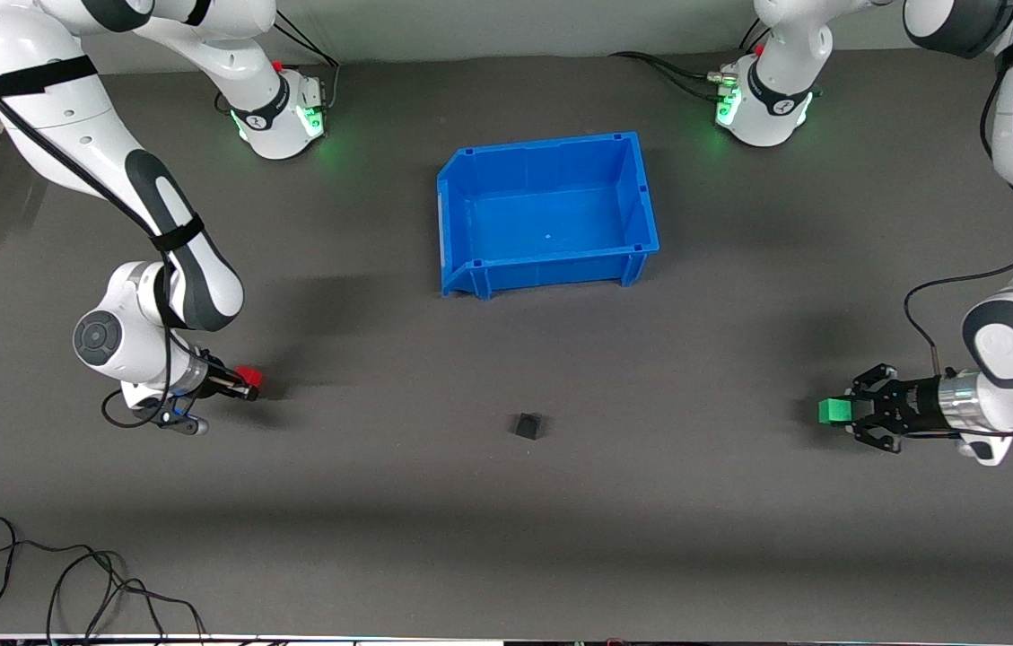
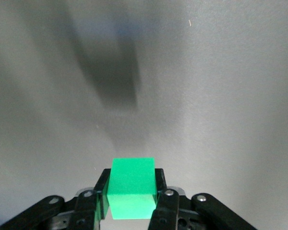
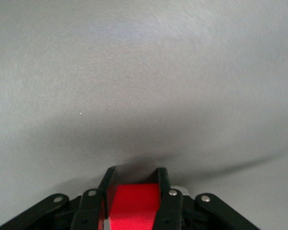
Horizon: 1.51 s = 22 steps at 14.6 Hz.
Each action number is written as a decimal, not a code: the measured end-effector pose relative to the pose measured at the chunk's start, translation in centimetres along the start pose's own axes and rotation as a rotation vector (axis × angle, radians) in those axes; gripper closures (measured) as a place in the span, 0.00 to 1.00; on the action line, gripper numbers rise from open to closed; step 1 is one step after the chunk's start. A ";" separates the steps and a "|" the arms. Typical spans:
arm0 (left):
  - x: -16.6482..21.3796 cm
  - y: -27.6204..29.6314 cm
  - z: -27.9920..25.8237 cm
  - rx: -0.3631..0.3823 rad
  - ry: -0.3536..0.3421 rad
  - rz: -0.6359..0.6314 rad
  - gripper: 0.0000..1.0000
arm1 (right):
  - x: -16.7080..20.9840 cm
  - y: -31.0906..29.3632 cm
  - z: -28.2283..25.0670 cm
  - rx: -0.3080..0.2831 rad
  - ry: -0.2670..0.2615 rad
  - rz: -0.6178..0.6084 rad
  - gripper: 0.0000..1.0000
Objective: Attach green and red cubes to black cube
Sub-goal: 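Carry the red and green cubes toward the black cube with both grippers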
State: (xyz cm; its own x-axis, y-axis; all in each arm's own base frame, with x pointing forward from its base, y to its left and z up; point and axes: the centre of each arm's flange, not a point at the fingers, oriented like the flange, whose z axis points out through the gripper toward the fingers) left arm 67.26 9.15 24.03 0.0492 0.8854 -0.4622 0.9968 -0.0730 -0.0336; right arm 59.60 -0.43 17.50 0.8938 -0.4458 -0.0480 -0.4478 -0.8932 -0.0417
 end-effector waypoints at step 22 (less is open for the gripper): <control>-32.4 1.8 20.2 -0.101 -0.093 -0.055 0.60 | -12.3 -32.3 0.9 0.162 -0.093 1.303 0.61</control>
State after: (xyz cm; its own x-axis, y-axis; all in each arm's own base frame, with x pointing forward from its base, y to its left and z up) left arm 66.16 -28.92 21.06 -0.0071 0.8400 -0.5425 0.9993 0.0254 0.0262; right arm 63.02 33.93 18.54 -0.1952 -0.9576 -0.2118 -0.9781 0.2061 -0.0306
